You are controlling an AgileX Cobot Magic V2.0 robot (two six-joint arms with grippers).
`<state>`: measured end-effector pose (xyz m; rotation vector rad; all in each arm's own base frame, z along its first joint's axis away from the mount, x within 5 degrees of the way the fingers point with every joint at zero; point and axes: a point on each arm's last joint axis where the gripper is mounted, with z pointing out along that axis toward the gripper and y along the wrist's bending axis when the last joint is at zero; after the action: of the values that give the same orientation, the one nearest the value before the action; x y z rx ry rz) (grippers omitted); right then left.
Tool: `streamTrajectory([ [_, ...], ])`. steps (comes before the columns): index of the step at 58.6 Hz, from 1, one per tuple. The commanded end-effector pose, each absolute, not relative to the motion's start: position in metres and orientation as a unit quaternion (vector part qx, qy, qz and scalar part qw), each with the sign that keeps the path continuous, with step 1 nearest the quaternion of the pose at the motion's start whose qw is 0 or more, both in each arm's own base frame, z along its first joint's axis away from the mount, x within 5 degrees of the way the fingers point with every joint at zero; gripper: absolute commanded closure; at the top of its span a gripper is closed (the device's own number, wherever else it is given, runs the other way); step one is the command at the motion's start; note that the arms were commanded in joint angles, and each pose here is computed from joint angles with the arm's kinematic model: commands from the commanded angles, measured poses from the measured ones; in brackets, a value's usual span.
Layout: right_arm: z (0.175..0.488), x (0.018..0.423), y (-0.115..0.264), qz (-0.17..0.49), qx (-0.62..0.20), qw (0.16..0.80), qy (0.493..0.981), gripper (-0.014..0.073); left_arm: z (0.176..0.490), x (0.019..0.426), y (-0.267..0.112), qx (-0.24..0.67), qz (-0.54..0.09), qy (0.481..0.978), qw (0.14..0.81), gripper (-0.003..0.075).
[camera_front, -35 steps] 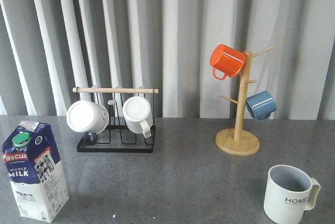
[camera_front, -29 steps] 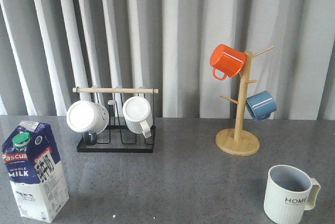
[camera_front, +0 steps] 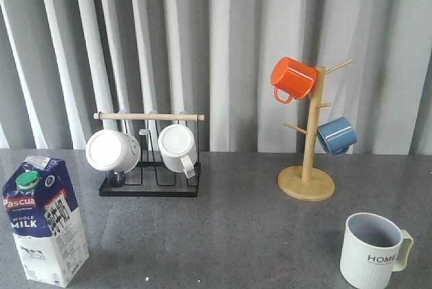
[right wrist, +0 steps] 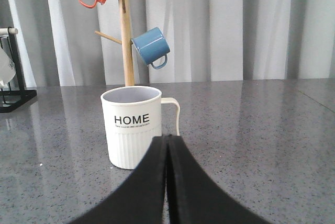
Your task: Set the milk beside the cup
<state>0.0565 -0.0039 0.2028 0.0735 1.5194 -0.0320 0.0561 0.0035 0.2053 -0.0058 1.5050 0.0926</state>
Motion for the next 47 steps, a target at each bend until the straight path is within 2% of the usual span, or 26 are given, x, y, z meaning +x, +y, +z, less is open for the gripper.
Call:
streamTrajectory([
  [1, 0.207, 0.055, -0.004, -0.020, 0.029, 0.751, 0.659, 0.0604, 0.219, 0.053, 0.003, -0.003, 0.037, 0.644, 0.764, 0.0726],
  [28, 0.207, 0.056, -0.004, -0.001, 0.047, 0.751, 0.659, 0.0604, 0.222, 0.053, 0.002, -0.001, 0.036, 0.631, 0.775, 0.0726],
  [47, 0.208, 0.055, -0.004, 0.001, 0.049, 0.753, 0.656, 0.0604, 0.235, 0.049, 0.000, -0.052, -0.051, 0.569, 0.819, 0.0726],
])
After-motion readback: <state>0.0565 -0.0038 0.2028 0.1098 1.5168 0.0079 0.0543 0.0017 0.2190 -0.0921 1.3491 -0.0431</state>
